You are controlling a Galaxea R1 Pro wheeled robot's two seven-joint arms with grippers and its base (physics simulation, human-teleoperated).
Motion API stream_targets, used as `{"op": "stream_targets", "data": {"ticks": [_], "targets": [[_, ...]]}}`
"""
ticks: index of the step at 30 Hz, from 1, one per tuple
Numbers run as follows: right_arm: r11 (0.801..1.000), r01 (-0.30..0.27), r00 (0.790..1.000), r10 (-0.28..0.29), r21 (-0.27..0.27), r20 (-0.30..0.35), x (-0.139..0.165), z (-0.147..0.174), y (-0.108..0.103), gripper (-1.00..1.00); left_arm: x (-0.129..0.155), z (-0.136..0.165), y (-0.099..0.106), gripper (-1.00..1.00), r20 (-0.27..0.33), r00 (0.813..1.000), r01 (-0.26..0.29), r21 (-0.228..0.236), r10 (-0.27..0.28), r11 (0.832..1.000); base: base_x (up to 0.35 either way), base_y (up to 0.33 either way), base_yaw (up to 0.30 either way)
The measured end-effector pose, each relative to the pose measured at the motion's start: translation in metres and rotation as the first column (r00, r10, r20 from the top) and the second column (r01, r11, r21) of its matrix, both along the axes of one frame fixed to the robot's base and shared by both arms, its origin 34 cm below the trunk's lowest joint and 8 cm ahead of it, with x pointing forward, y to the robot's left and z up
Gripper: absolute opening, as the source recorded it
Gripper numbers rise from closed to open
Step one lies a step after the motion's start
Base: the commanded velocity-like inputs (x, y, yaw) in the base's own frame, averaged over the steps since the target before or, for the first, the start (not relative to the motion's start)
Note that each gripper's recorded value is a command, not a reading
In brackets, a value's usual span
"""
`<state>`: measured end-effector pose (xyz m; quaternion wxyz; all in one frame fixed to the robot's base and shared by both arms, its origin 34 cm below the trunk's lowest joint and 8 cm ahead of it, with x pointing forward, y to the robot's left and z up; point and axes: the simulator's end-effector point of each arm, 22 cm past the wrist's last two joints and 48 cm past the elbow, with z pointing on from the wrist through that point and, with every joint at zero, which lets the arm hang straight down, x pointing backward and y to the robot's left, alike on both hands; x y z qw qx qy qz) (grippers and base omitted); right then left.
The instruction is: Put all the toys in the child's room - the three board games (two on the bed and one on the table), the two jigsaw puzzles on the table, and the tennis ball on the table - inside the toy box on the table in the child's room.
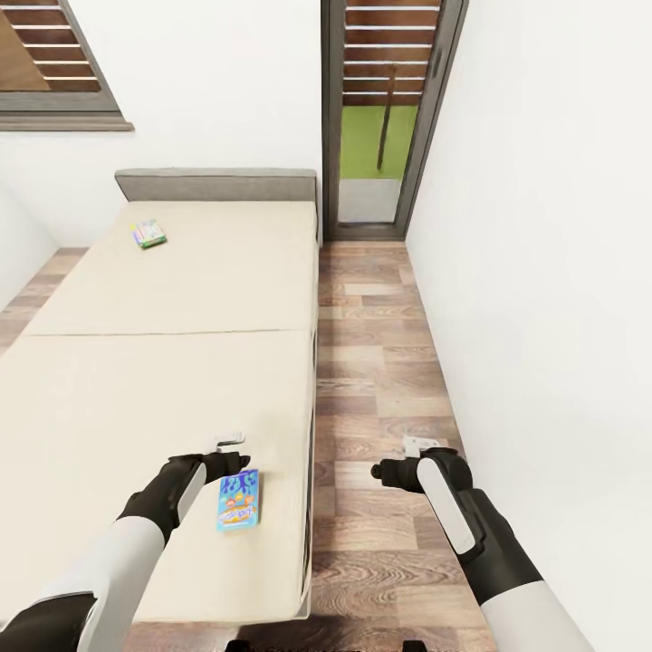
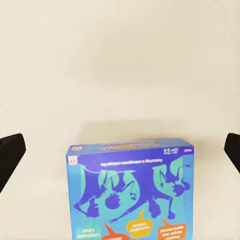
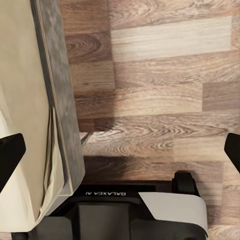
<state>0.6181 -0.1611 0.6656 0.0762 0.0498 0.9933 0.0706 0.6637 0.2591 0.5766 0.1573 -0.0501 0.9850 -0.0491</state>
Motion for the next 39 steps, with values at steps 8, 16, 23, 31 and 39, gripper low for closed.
{"op": "stream_targets", "data": {"ticks": [8,16,23,31,39], "targets": [[1.0,-0.001,1.0,0.001,0.0,-0.013,-0.004,-0.006,0.0,1.0,-0.005,-0.007,0.0,1.0,-0.012,1.0,0.0,-0.001,0.0,1.0,0.0,0.0,0.0],[1.0,-0.002,1.0,0.002,-0.001,-0.026,-0.007,-0.012,0.0,1.0,-0.008,-0.013,-0.001,1.0,-0.022,1.0,0.0,-0.003,-0.001,1.0,0.0,0.0,0.0],[1.0,-0.002,0.999,0.001,-0.002,-0.036,-0.01,-0.018,0.0,1.0,0.003,-0.01,0.0,1.0,0.004,1.0,-0.001,-0.001,0.001,1.0,0.0,0.0,0.0],[1.0,-0.005,0.999,0.005,-0.01,-0.046,-0.014,-0.024,-0.001,1.0,0.018,-0.004,0.001,1.0,0.041,0.999,-0.005,0.0,0.005,1.0,0.0,0.0,0.0],[1.0,-0.007,0.998,0.006,-0.011,-0.059,-0.018,-0.03,-0.001,1.0,0.033,0.001,0.002,1.0,0.074,0.997,-0.007,0.003,0.006,1.0,0.0,0.0,0.0]]}}
